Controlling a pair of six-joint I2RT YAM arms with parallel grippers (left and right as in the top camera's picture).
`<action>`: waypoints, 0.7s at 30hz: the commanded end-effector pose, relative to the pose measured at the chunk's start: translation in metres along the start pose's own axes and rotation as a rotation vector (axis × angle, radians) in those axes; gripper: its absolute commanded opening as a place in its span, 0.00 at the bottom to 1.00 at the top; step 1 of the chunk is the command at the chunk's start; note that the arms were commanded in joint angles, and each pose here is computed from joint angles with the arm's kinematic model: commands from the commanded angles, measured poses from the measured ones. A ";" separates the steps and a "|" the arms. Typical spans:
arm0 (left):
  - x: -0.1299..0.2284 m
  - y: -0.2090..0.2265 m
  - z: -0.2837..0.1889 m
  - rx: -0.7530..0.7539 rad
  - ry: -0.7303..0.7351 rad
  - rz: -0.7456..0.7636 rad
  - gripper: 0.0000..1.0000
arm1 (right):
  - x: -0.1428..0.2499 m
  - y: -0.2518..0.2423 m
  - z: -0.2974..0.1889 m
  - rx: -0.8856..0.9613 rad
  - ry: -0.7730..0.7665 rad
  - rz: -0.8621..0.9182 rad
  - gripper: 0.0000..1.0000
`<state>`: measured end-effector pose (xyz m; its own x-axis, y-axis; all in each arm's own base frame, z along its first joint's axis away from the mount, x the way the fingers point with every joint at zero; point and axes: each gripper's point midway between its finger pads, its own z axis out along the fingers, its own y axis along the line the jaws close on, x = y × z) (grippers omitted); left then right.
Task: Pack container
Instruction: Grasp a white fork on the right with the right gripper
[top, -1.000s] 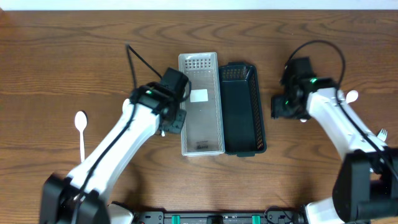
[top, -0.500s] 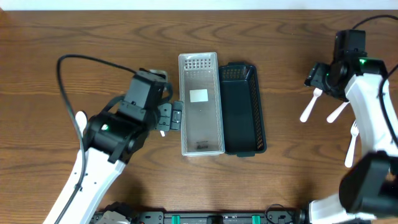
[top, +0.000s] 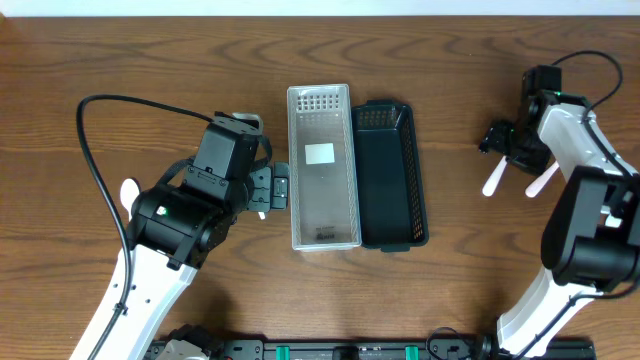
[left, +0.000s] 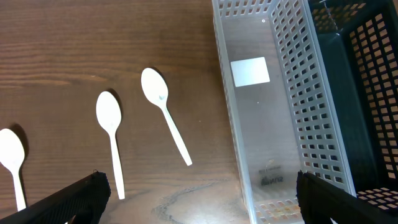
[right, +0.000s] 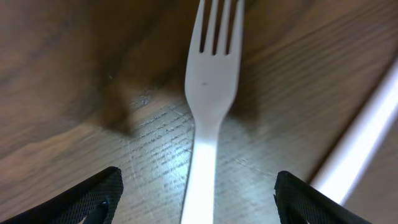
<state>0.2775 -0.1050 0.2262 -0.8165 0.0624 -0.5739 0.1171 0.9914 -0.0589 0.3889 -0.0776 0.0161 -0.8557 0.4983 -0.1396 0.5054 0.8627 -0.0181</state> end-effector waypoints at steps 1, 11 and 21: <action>-0.004 0.003 -0.002 -0.012 -0.010 -0.010 0.98 | 0.006 0.001 0.014 -0.022 0.047 0.003 0.80; -0.003 0.003 -0.002 -0.013 -0.006 -0.009 0.98 | 0.010 -0.001 0.025 -0.027 0.083 0.007 0.70; -0.003 0.003 -0.002 -0.014 -0.003 -0.009 0.98 | 0.011 -0.002 0.025 -0.025 0.087 0.006 0.48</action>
<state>0.2765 -0.1045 0.2253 -0.8197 0.0639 -0.5693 0.1168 0.9915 -0.0569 0.3832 -0.0755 -0.0039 -0.8591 0.5065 -0.0742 0.5076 0.8616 0.0036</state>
